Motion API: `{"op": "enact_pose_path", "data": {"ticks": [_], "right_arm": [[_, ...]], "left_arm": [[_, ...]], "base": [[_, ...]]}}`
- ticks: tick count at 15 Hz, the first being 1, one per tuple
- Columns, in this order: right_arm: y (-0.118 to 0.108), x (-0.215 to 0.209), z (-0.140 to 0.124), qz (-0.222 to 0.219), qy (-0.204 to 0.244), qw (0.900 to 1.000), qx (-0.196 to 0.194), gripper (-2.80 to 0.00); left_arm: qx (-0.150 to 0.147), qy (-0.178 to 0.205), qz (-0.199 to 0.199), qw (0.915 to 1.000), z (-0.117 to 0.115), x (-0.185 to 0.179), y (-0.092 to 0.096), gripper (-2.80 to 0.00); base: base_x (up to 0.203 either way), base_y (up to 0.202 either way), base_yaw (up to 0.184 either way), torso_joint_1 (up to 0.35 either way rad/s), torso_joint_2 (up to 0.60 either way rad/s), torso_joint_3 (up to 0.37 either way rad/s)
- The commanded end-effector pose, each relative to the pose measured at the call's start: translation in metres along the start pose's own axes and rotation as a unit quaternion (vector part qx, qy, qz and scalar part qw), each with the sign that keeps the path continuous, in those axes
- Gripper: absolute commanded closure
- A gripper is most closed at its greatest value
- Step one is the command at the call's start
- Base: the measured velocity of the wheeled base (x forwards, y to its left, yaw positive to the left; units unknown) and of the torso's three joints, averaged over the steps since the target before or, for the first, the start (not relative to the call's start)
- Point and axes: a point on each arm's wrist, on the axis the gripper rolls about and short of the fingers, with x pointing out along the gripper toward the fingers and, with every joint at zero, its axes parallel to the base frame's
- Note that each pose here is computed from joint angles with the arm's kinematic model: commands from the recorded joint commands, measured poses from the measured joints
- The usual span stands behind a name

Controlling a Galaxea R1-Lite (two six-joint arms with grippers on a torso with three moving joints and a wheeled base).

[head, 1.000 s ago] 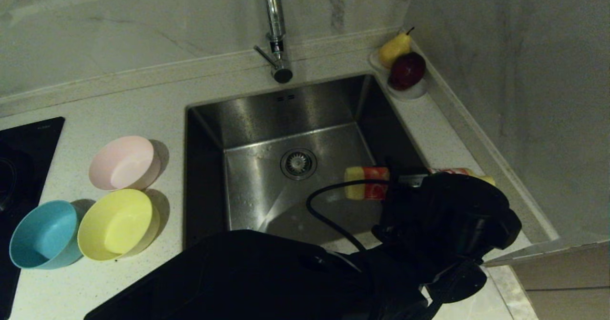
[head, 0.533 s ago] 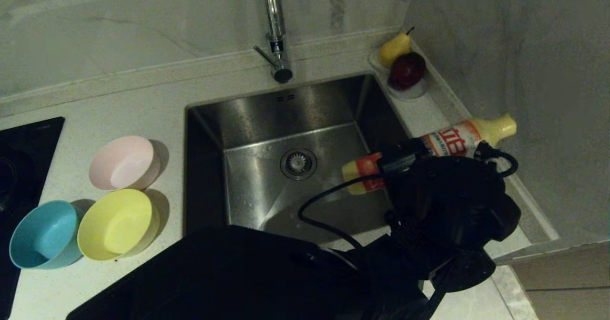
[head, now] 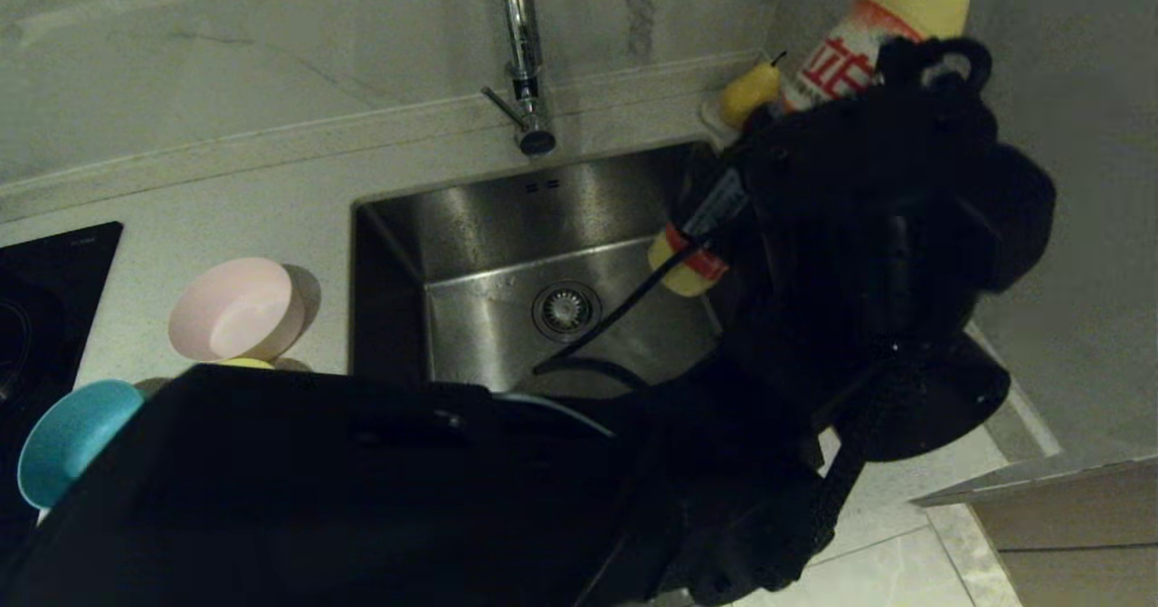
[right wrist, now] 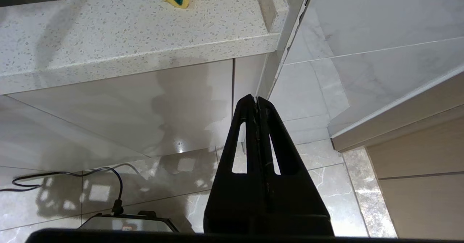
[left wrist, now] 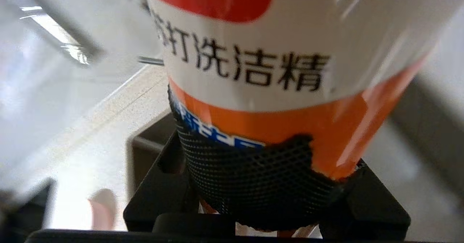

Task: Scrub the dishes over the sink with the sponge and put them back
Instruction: Place the dish soap on the table

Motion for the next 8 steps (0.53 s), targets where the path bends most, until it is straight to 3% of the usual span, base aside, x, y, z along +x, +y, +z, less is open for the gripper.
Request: {"op": "enact_pose_path", "data": {"ticks": [1, 5, 8], "right_arm": [[0.0, 0.0, 0.0, 0.0, 0.0, 1.0, 0.0, 0.0], [0.0, 0.0, 0.0, 0.0, 0.0, 1.0, 0.0, 0.0], [0.0, 0.0, 0.0, 0.0, 0.0, 1.0, 0.0, 0.0]], "left_arm": [[-0.068, -0.012, 0.018, 0.9975, 0.028, 0.0, 0.043, 0.0], [-0.129, -0.048, 0.025, 0.9901, 0.054, -0.005, 0.097, 0.0], [-0.147, -0.083, 0.017, 0.9854, 0.071, -0.009, 0.141, 0.0]], "base": [[0.0, 0.0, 0.0, 0.0, 0.0, 0.0], [0.0, 0.0, 0.0, 0.0, 0.0, 0.0], [0.0, 0.0, 0.0, 0.0, 0.0, 0.0]]}}
